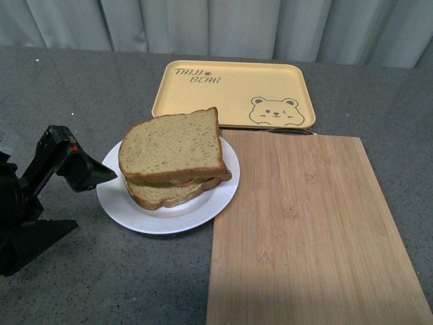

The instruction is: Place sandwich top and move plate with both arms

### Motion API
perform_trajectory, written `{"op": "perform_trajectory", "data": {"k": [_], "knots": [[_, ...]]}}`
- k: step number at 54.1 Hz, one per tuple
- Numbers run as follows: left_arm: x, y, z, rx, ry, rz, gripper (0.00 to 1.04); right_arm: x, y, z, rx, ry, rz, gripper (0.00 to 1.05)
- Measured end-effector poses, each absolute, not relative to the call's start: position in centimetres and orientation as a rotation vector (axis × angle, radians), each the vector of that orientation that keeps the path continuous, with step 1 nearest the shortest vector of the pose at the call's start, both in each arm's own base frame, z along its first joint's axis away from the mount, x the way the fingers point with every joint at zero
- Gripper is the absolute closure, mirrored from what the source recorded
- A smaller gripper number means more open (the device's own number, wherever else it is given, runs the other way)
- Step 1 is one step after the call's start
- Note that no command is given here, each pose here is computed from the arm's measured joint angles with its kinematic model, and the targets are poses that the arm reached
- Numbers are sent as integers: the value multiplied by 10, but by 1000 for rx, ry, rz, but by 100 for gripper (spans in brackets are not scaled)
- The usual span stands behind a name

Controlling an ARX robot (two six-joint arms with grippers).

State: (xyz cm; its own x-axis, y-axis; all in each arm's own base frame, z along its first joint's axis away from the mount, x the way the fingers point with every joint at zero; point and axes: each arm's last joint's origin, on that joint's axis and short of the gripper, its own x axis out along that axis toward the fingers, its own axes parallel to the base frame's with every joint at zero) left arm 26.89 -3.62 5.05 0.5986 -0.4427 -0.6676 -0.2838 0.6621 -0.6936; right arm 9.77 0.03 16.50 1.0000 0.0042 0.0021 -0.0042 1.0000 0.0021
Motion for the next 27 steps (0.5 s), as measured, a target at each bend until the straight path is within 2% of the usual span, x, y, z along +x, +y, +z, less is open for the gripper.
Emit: {"op": "perform_trajectory", "data": {"k": [10, 20, 27], "knots": [[275, -43, 39, -874, 1020, -118, 7, 98, 0, 165, 2, -2, 4, 9], [284, -44, 35, -915, 1023, -98, 7, 98, 0, 165, 2, -2, 4, 9], [289, -44, 33, -924, 1022, -88, 23, 98, 0, 165, 2, -2, 4, 9]]}}
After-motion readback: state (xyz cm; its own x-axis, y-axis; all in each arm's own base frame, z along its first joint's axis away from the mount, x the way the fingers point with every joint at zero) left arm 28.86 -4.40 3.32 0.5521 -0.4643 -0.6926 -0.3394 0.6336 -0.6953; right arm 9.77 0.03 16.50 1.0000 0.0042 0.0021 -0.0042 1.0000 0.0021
